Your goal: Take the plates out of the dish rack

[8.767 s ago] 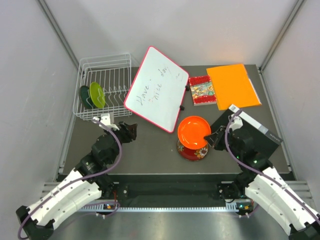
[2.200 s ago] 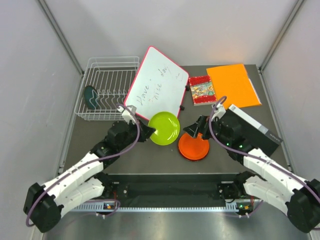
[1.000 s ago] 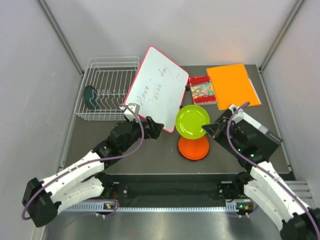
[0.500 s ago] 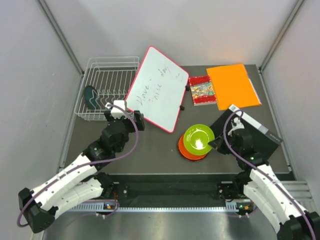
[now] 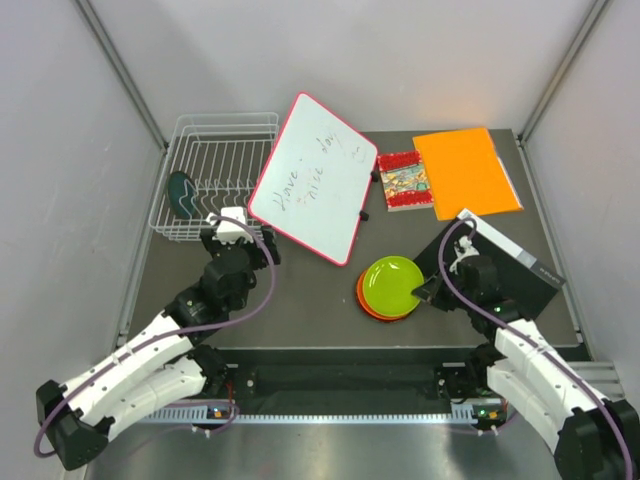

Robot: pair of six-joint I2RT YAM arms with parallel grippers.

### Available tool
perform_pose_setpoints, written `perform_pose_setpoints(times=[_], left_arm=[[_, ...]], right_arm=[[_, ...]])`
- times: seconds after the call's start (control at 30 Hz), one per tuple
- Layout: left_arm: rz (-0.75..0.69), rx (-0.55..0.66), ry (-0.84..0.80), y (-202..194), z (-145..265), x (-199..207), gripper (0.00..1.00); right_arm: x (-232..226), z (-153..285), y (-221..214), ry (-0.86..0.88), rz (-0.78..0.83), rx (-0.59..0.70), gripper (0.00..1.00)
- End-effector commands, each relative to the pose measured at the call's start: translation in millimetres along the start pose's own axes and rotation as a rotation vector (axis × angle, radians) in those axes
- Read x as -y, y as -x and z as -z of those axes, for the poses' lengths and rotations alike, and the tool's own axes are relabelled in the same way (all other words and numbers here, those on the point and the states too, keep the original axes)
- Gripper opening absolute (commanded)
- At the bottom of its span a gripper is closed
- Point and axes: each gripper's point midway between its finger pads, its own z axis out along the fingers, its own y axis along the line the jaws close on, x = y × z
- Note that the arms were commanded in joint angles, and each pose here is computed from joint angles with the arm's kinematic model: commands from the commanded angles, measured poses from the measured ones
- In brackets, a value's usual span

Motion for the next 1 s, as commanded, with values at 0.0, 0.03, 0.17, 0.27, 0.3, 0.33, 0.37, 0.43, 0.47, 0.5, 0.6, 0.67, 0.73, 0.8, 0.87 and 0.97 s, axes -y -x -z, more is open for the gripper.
perform_pose_setpoints(times=[0.0, 0.03, 0.17, 0.27, 0.3, 0.33, 0.37, 0.43, 0.47, 0.5, 0.6, 0.67, 0.73, 0.8, 0.87, 0.97], left_arm=[[-0.014, 0.061, 0.086, 15.9, 5.2, -21.7, 0.99], [-0.004, 0.076, 0.091, 20.1, 6.7, -24.8, 0.99], [0.016, 0.083, 0.113, 24.3, 6.8, -29.8, 0.99], [0.025, 0.081, 0.131, 26.8, 4.4, -32.0, 0.99], [0.024, 0.077, 0.123, 27.3, 2.4, -29.8, 0.99], [0.027, 0.075, 0.132, 28.0, 0.0, -32.5, 0.99], [0.034, 0.075, 0.135, 30.1, -1.6, -33.4, 0.99], [0.055, 0.066, 0.135, 32.5, -9.2, -36.2, 0.99], [0.065, 0.062, 0.140, 33.4, -12.5, -38.9, 0.99], [0.082, 0.063, 0.168, 37.6, -18.8, -49.4, 0.99], [0.157, 0.053, 0.164, 50.8, -31.6, -61.5, 0.99], [0.180, 0.054, 0.139, 57.7, -38.6, -62.5, 0.99], [0.185, 0.061, 0.171, 68.5, -48.5, -73.8, 0.99], [0.185, 0.051, 0.206, 75.5, -58.9, -84.2, 0.99], [0.193, 0.056, 0.215, 81.1, -64.9, -89.6, 0.99], [0.224, 0.084, 0.248, 90.4, -75.1, -109.8, 0.99]], right_arm=[[-16.8, -0.1, 11.7, 0.078, 0.030, 0.029, 0.00], [-16.7, -0.1, 12.3, 0.077, 0.032, 0.030, 0.02], [-14.6, -2.1, 12.5, 0.062, 0.041, 0.019, 0.13], [-12.7, -3.4, 12.8, 0.049, 0.045, 0.013, 0.18], [-12.2, -3.8, 13.1, 0.047, 0.050, 0.013, 0.20], [-13.0, -3.5, 14.8, 0.045, 0.052, 0.015, 0.22], [-12.5, -3.6, 14.8, 0.040, 0.059, 0.009, 0.24], [-12.6, -2.6, 16.8, 0.029, 0.064, 0.008, 0.32], [-11.8, -2.3, 17.8, 0.021, 0.072, 0.008, 0.33], [-8.9, -2.2, 20.1, 0.000, 0.072, 0.016, 0.35], [-3.1, 1.2, 25.5, -0.055, 0.087, 0.022, 0.39], [-4.0, 4.3, 29.5, -0.065, 0.107, 0.029, 0.46], [-6.5, 6.8, 36.2, -0.068, 0.120, 0.048, 0.61], [-5.5, 10.2, 40.2, -0.087, 0.133, 0.062, 0.72], [-7.8, 13.2, 46.4, -0.089, 0.146, 0.083, 0.74], [-10.1, 18.3, 54.5, -0.100, 0.164, 0.110, 0.75]])
